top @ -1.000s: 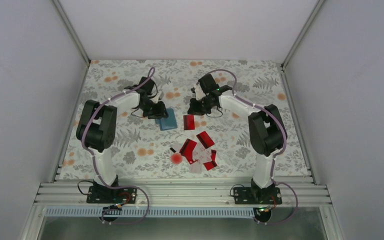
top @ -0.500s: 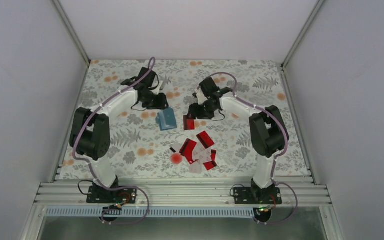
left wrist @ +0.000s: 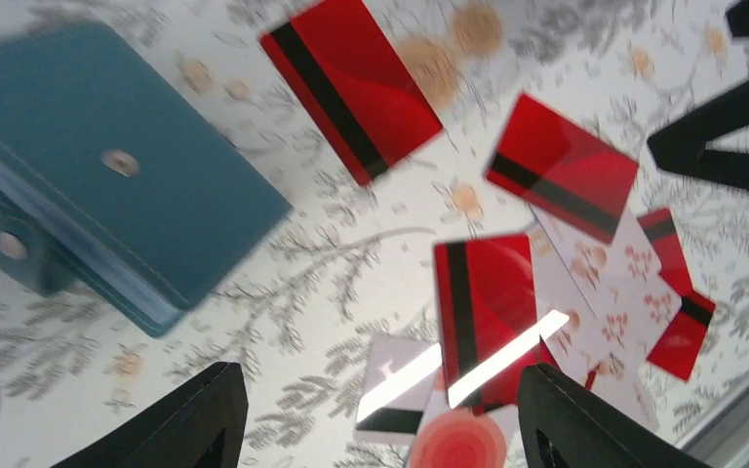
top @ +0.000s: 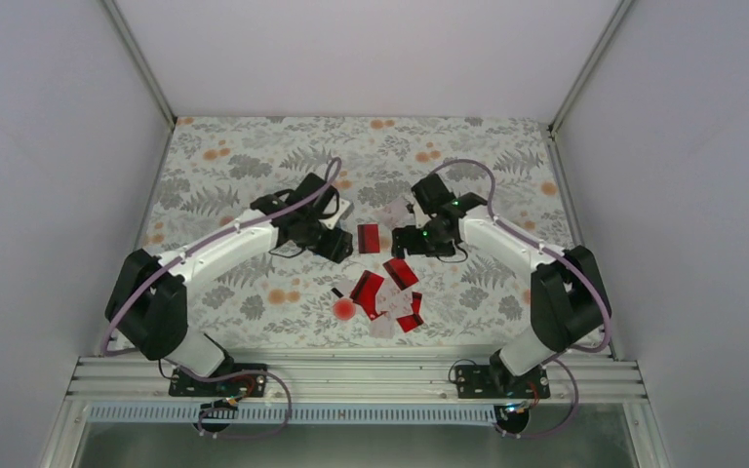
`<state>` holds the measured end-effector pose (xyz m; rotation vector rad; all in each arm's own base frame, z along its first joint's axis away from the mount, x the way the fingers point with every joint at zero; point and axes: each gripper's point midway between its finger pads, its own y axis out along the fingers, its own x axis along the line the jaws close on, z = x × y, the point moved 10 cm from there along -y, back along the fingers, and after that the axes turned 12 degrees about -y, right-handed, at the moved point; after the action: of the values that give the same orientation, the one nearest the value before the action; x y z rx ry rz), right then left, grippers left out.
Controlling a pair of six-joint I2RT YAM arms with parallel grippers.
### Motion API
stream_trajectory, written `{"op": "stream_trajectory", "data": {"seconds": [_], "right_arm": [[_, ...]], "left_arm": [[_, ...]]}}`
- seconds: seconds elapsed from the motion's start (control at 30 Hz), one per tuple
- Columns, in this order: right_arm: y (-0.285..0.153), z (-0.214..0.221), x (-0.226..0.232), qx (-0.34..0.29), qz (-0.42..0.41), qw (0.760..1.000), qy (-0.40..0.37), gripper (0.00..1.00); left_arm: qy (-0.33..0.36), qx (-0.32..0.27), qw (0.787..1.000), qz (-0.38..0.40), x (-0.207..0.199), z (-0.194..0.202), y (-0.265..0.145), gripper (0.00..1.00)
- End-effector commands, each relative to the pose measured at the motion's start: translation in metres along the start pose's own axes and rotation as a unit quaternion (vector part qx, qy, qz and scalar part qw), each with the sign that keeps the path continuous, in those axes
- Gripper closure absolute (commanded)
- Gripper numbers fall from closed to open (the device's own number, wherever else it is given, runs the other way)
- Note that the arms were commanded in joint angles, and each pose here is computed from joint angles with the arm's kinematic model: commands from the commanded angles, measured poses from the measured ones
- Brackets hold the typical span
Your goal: Put the credit cards into the card holder
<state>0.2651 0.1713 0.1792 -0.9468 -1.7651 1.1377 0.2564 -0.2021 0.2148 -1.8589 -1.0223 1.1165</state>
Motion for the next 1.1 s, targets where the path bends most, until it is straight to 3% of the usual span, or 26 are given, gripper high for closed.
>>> {"op": "stream_trajectory", "data": {"seconds": [0.0, 0.23, 0.63, 0.93, 1.07], "right_arm": [[0.008, 0.022, -0.009, 0.039, 0.044, 0.998, -0.011, 0.02], [0.026, 0.026, 0.019, 0.058, 0.050, 0.993, -0.088, 0.01], [0.070, 0.005, 0.030, 0.085, 0.118, 0.979, -0.141, 0.01], [0.078, 0.002, 0.028, 0.080, 0.124, 0.980, -0.136, 0.09], [0.085, 0.002, 0.021, 0.083, 0.113, 0.982, -0.126, 0.20]], "left_arm": [[0.001, -0.001, 1.000, 0.001, -0.007, 0.015, 0.007, 0.30], [-0.024, 0.018, 1.000, -0.003, -0.014, 0.015, 0.033, 0.43], [-0.034, 0.014, 0.999, 0.001, -0.013, 0.013, 0.025, 0.44], [-0.036, 0.014, 0.999, -0.001, -0.011, 0.014, 0.023, 0.45], [-0.033, 0.016, 0.999, -0.001, -0.012, 0.013, 0.025, 0.45]]}}
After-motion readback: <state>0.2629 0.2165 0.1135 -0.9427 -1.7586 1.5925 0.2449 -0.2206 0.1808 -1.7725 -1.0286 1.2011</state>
